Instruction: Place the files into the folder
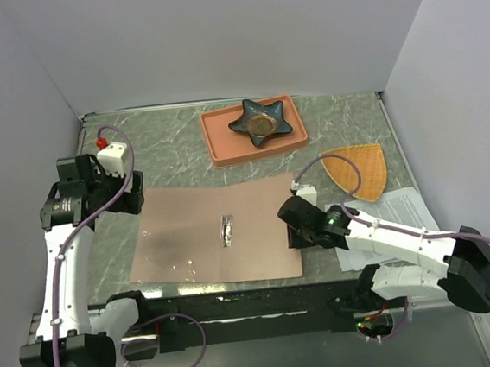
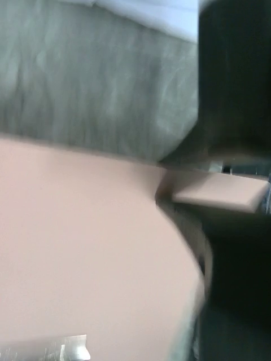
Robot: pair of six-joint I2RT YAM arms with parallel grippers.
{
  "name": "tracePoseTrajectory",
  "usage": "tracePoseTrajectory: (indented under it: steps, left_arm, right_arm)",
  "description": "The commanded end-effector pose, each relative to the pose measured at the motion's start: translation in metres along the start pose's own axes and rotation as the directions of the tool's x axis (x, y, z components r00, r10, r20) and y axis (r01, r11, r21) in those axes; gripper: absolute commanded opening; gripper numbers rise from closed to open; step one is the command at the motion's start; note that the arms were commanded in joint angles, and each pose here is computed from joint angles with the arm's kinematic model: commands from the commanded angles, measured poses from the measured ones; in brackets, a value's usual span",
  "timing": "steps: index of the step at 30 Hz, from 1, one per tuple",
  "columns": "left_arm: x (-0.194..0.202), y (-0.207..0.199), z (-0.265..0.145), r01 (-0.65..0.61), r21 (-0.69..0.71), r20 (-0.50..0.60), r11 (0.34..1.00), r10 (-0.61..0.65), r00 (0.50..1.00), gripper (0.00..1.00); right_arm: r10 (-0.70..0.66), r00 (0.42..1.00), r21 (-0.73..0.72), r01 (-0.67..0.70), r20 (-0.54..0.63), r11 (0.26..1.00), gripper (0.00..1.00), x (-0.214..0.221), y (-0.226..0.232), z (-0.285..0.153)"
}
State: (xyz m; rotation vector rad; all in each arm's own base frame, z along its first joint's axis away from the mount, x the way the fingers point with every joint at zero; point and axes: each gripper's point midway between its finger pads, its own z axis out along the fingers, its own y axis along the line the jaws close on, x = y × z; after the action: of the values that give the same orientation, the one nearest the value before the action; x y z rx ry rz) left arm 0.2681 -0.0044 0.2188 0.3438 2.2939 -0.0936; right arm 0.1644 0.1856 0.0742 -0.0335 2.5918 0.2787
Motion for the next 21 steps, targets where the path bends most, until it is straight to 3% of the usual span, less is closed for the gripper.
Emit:
tracePoseTrajectory:
  steps: [1, 2, 3, 4, 10, 14, 15, 18, 21]
  left_arm:
    - [-0.019, -0.009, 0.001, -0.021, 0.022, 0.069, 1.000, 0.019, 0.997, 0.96]
    - [-0.017, -0.010, 0.002, -0.018, 0.027, 0.061, 0.999, 0.017, 0.998, 0.96]
    - [-0.018, -0.010, 0.002, -0.019, 0.025, 0.062, 1.000, 0.017, 0.998, 0.96]
    - [-0.018, -0.010, 0.002, -0.020, 0.026, 0.062, 0.999, 0.018, 0.998, 0.96]
    - [-0.017, -0.009, -0.001, -0.027, 0.008, 0.074, 1.000, 0.026, 0.997, 0.96]
    - [-0.017, -0.009, -0.003, -0.026, 0.006, 0.079, 1.000, 0.025, 0.997, 0.96]
    - [-0.016, -0.010, -0.003, -0.026, 0.008, 0.078, 1.000, 0.025, 0.997, 0.96]
    - [-0.015, -0.009, -0.004, -0.030, 0.002, 0.083, 1.000, 0.030, 0.996, 0.96]
    - [-0.013, -0.008, -0.002, -0.034, -0.001, 0.074, 0.999, 0.034, 0.997, 0.96]
  right_arm:
    - [-0.018, 0.999, 0.201, 0.008, 0.047, 0.979, 0.59, -0.014, -0.032, -0.009]
    - [-0.001, 0.998, 0.207, -0.012, 0.062, 0.978, 0.73, -0.020, -0.031, -0.014]
    - [-0.004, 0.998, 0.229, -0.011, 0.062, 0.973, 0.94, -0.021, -0.036, -0.019]
    - [-0.006, 0.996, 0.262, -0.018, 0.091, 0.965, 0.99, -0.027, -0.042, -0.024]
    - [0.074, 0.981, 0.319, -0.128, 0.177, 0.939, 1.00, -0.060, -0.055, -0.046]
    - [0.059, 0.992, 0.395, -0.099, 0.113, 0.913, 0.99, -0.075, -0.074, -0.037]
    - [0.048, 0.992, 0.439, -0.096, 0.120, 0.893, 0.90, -0.079, -0.083, -0.036]
    - [0.067, 0.994, 0.555, -0.102, 0.083, 0.826, 0.78, -0.088, -0.108, -0.027]
    - [0.062, 0.997, 0.624, -0.074, 0.040, 0.778, 0.78, -0.092, -0.116, -0.015]
